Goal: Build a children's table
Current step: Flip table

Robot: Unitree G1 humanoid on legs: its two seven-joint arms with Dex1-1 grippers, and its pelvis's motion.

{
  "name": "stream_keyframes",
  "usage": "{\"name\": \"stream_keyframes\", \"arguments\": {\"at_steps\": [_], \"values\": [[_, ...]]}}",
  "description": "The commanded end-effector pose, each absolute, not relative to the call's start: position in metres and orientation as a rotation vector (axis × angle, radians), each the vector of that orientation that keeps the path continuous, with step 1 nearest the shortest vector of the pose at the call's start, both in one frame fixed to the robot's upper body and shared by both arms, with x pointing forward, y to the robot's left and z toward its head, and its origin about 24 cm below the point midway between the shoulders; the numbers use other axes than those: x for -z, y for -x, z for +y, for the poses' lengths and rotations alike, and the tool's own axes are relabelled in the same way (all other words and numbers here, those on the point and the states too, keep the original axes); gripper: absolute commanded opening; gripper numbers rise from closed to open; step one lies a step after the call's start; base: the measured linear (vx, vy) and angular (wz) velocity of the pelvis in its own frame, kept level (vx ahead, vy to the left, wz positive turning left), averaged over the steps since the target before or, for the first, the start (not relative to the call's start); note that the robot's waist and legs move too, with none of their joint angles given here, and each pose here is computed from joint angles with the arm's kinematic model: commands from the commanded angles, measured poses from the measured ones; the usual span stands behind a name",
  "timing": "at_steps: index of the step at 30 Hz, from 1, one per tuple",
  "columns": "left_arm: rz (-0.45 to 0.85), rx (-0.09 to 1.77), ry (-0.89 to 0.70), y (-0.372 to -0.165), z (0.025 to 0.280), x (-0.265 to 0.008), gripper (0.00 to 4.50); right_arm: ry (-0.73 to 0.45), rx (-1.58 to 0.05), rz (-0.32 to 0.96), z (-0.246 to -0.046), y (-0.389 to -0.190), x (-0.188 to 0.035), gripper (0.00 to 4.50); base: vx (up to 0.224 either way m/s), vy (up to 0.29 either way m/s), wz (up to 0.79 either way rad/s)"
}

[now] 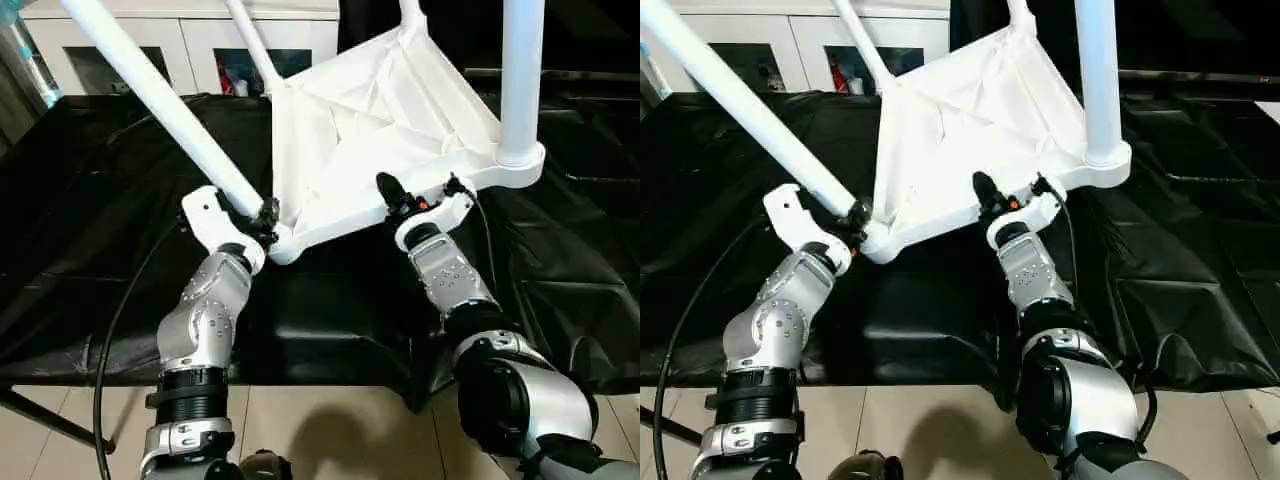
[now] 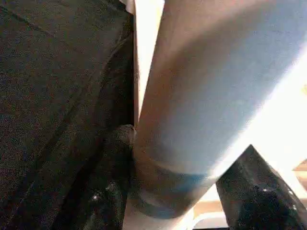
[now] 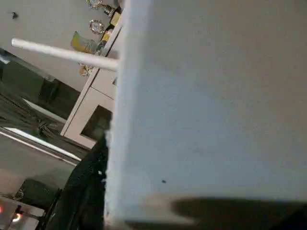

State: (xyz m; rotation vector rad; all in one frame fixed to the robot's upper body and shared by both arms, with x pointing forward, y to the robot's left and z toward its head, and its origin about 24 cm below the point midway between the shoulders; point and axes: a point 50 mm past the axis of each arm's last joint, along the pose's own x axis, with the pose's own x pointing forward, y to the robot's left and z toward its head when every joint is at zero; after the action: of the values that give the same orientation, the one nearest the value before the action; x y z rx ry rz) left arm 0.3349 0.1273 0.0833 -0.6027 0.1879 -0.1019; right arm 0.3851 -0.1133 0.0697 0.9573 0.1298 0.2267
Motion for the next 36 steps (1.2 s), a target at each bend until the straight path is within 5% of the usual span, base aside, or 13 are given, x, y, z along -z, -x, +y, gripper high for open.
{"name": "stream_keyframes", "arguments": {"at_steps": [1, 13, 21, 25, 36], "values": [[0.195, 0.176, 0.689, -0.336, 0.117, -0.085, 2.92, -0.92, -0.222, 0.09, -0.116, -0.391, -0.083, 2.04, 0.0, 0.0, 0.0], [0.272, 0.239, 0.555, -0.322, 0.163, -0.075, 3.76, -0.805, -0.106, -0.063, -0.154, -0.397, -0.106, 2.03, 0.0, 0.0, 0.0], [0.329, 0.503, 0.157, -0.298, 0.162, -0.073, 4.41, -0.599, -0.067, -0.103, -0.176, -0.393, -0.115, 2.03, 0.0, 0.0, 0.0], [0.147, 0.661, -0.148, -0.295, 0.145, -0.104, 4.49, -0.395, -0.034, -0.071, -0.186, -0.389, -0.119, 2.03, 0.0, 0.0, 0.0], [-0.281, 0.734, -0.286, -0.301, 0.11, -0.195, 4.49, -0.144, -0.044, -0.041, -0.2, -0.375, -0.135, 2.03, 0.0, 0.0, 0.0]]}}
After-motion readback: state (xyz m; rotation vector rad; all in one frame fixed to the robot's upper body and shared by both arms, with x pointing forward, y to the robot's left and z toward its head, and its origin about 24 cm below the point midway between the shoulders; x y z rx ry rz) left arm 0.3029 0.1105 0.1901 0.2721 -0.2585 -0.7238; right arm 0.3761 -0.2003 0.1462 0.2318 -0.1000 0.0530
